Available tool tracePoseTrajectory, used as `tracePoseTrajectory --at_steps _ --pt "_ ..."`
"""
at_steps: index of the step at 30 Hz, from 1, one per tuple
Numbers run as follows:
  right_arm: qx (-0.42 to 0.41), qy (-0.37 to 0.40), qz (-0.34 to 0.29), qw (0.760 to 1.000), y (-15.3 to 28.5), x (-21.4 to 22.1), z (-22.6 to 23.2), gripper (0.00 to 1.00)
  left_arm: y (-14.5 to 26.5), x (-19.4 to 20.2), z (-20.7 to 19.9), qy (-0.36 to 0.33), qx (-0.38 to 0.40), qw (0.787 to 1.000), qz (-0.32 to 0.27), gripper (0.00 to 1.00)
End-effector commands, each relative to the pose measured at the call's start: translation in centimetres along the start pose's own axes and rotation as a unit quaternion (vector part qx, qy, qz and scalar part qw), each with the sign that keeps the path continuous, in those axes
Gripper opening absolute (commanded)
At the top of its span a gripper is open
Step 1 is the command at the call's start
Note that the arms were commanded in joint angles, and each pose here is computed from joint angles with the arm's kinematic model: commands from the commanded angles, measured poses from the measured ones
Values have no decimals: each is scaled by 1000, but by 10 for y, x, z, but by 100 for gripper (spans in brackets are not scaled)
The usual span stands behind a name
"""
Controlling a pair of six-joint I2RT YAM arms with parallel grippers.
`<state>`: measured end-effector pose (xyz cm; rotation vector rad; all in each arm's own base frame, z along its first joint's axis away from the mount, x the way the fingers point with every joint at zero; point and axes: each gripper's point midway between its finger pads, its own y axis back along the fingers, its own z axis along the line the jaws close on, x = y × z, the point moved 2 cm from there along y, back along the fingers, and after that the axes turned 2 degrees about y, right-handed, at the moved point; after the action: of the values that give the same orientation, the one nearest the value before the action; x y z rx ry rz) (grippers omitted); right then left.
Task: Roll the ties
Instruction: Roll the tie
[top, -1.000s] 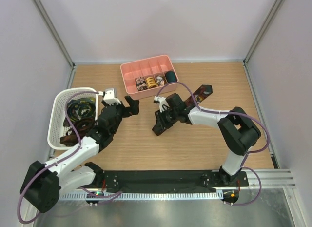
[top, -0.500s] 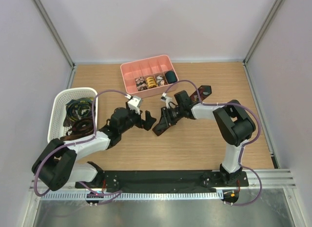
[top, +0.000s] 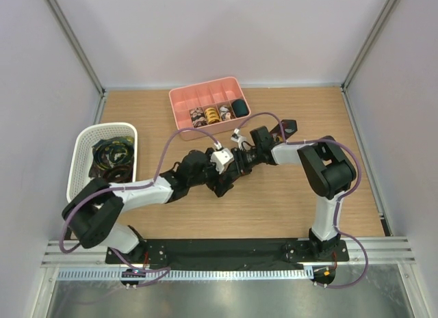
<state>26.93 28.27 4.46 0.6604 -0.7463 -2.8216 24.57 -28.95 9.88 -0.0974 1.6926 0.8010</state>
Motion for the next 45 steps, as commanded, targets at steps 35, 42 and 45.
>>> tracePoseTrajectory --at_steps 35,42,45 --pt "56 -47 17 997 -2 24 -37 5 -61 37 19 -30 -29 990 136 58" --pt "57 -48 15 997 -1 23 -36 8 -59 46 15 -35 -24 987 153 35" --pt "59 -50 13 997 -1 22 -36 13 -58 52 13 -34 -22 985 166 34"
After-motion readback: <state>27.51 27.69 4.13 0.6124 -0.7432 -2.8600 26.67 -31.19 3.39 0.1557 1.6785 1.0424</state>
